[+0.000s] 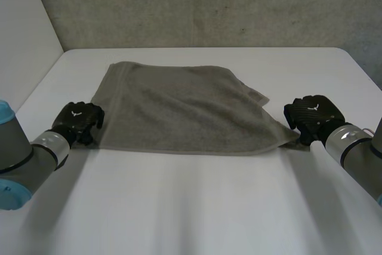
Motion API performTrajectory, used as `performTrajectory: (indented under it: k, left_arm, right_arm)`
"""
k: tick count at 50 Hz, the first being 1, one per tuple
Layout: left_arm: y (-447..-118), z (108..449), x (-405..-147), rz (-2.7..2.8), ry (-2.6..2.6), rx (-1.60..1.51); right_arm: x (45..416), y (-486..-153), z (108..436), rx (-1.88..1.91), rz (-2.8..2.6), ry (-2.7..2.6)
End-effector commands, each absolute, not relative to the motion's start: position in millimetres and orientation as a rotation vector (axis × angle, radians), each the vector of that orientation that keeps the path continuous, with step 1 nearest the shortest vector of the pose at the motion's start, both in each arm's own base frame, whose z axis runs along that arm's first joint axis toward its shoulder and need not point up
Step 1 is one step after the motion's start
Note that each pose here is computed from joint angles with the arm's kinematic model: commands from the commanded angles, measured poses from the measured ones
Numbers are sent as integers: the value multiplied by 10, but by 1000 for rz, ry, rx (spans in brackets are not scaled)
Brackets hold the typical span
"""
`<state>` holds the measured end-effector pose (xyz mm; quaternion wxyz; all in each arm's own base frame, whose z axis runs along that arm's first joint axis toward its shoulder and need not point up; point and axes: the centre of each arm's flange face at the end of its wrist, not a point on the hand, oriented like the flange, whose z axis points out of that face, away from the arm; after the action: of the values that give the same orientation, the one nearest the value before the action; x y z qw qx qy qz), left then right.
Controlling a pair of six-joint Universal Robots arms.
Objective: Fold the towel.
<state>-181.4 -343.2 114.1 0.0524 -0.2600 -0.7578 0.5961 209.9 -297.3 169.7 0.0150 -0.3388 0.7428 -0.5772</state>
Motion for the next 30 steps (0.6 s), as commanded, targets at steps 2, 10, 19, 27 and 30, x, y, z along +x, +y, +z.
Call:
performTrajectory:
  k: [2,10,19,27,30]
  left_arm:
    - [-3374,1100,-1870,1791,-2294,-829]
    - [-3378,1066,-1863,1784,-2303,-832]
    - [-3475,1007,-1862,1804,-2299,-843]
    - [-3614,931,-1859,1842,-2307,-882]
    - [-3651,927,-1855,1853,-2310,-877]
  right_arm:
    - [2103,-2967,1588,-1051,-1767,2326]
    - [2092,-2983,1522,-1048,-1745,2341]
    - [2091,-2990,1485,-1049,-1738,2347]
    - [2090,-2984,1483,-1047,-1735,2348]
    - [2094,-2979,1482,-1049,-1732,2348]
